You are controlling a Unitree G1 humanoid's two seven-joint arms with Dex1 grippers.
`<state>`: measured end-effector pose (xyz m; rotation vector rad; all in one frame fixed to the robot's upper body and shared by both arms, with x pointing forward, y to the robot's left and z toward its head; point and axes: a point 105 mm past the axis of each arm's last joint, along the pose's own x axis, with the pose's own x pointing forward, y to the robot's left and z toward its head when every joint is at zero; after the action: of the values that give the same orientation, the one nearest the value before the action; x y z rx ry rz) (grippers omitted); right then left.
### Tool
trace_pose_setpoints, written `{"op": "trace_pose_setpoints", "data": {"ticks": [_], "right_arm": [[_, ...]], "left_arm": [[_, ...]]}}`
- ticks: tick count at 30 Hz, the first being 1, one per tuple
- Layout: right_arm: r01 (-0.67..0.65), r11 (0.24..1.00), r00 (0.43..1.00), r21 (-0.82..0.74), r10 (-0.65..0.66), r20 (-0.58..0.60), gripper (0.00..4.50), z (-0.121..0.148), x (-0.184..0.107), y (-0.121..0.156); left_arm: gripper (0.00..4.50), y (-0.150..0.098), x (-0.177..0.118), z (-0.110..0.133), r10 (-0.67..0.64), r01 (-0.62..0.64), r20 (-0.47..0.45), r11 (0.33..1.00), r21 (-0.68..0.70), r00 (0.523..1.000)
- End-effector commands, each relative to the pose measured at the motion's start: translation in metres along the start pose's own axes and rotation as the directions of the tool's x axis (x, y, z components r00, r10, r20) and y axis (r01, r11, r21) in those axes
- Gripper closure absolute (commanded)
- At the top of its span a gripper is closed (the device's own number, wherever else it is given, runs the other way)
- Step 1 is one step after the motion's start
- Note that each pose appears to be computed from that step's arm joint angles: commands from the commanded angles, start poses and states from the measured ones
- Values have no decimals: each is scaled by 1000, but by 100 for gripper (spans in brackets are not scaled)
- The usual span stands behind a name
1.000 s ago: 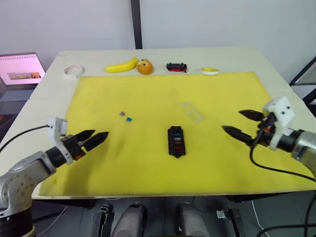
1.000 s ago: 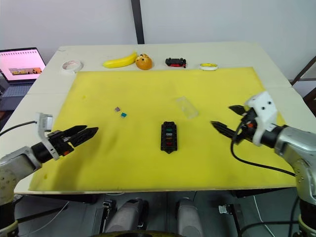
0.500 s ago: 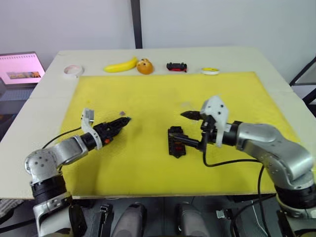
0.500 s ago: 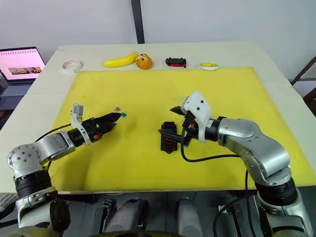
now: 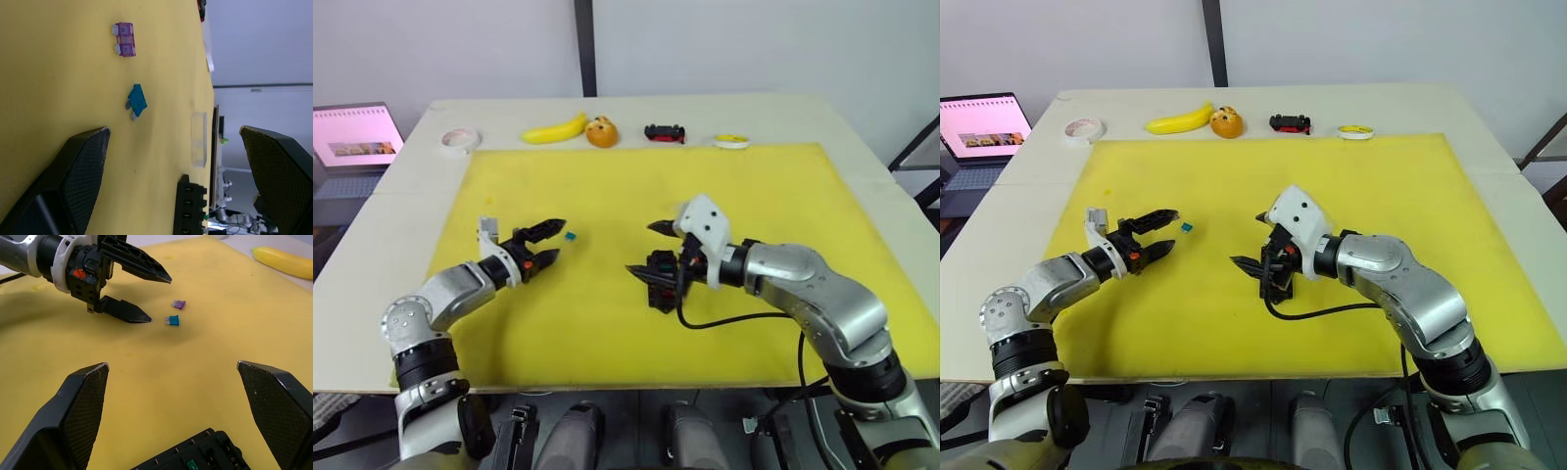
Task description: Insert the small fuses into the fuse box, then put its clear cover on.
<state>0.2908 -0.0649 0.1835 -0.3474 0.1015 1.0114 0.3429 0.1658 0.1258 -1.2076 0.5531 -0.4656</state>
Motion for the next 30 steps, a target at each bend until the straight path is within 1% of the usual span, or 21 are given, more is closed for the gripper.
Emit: {"op": "trace_pose_setpoints", "data": {"ticks": [1, 14, 19, 30], "right_arm": [[21, 999, 999, -44, -20, 32, 4, 11, 0, -3], [41, 998, 999, -54, -40, 21, 4, 9, -1, -6], [40, 997, 999, -59, -39, 18, 4, 9, -2, -6], [49, 997, 999, -68, -48, 9, 4, 9, -5, -8]], "left_arm": [[0, -2, 7, -5, -4, 4, -20, 1000, -16, 1000], [0, 4, 20, -6, 2, -4, -30, 998, -63, 1000], [0, 7, 24, -9, 5, -8, -47, 998, -69, 999], [0, 4, 36, -11, -1, -3, -54, 998, -59, 999]]}}
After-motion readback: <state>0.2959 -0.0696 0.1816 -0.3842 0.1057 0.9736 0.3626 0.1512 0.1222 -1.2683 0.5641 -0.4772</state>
